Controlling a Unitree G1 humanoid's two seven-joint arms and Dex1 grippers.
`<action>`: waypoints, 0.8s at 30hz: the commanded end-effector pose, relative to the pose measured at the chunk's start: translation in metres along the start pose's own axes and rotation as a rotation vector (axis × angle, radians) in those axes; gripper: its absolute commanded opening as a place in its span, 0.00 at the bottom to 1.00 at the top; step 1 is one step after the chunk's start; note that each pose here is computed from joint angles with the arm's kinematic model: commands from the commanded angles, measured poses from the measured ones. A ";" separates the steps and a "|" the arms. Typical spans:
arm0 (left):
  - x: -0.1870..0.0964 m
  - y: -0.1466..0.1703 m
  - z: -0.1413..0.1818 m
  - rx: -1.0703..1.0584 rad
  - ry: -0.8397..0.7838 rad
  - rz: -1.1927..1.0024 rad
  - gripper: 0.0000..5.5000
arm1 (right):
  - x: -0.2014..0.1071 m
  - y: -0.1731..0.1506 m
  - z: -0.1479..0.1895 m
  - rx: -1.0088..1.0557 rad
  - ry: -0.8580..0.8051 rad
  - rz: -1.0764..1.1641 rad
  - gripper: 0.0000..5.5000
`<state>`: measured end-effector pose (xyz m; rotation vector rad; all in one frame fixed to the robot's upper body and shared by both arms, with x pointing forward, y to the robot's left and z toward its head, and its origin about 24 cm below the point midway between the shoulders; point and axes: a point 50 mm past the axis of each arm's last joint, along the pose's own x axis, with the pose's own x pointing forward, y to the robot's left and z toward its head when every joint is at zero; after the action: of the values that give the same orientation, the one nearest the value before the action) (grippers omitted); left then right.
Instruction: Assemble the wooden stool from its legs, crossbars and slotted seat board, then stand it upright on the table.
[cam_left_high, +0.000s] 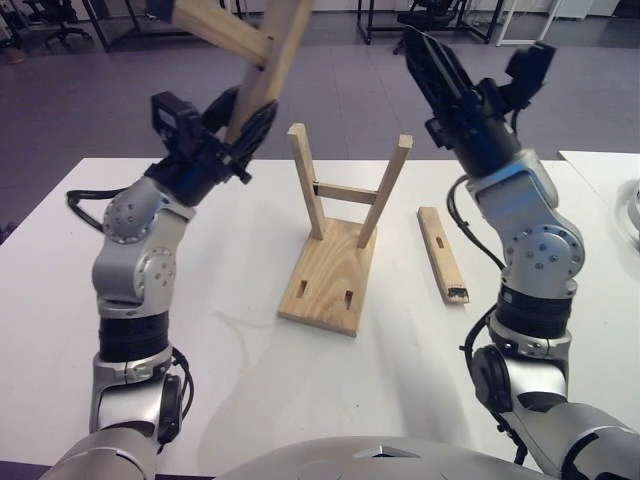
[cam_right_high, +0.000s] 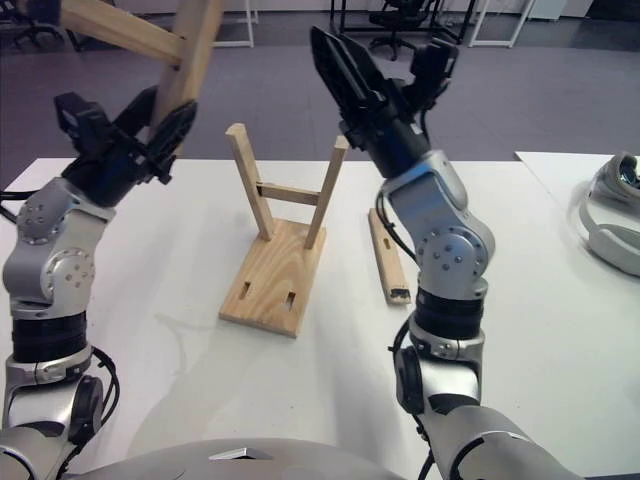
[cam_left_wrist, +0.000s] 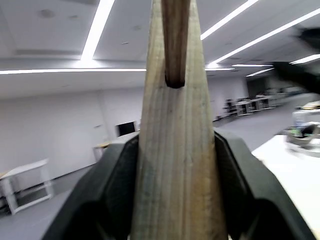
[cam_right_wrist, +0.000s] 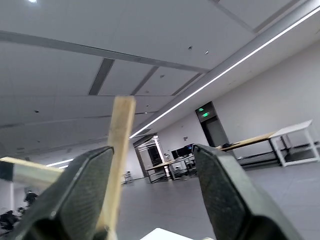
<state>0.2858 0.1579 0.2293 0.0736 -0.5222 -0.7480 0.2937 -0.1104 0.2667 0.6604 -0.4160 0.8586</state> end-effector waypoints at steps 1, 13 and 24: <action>0.016 -0.025 -0.001 0.071 0.011 -0.125 0.37 | 0.018 0.008 -0.001 0.080 -0.017 0.032 0.54; 0.009 -0.037 -0.015 0.168 0.081 -0.217 0.37 | 0.000 -0.002 -0.003 0.245 0.014 -0.100 0.27; -0.035 -0.028 -0.052 0.067 0.267 -0.113 0.59 | -0.076 -0.011 -0.030 0.195 0.017 -0.377 0.19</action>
<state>0.2710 0.1336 0.1847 0.2751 -0.3990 -0.8997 0.2741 -0.1275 0.2180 0.8891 -0.2027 0.6600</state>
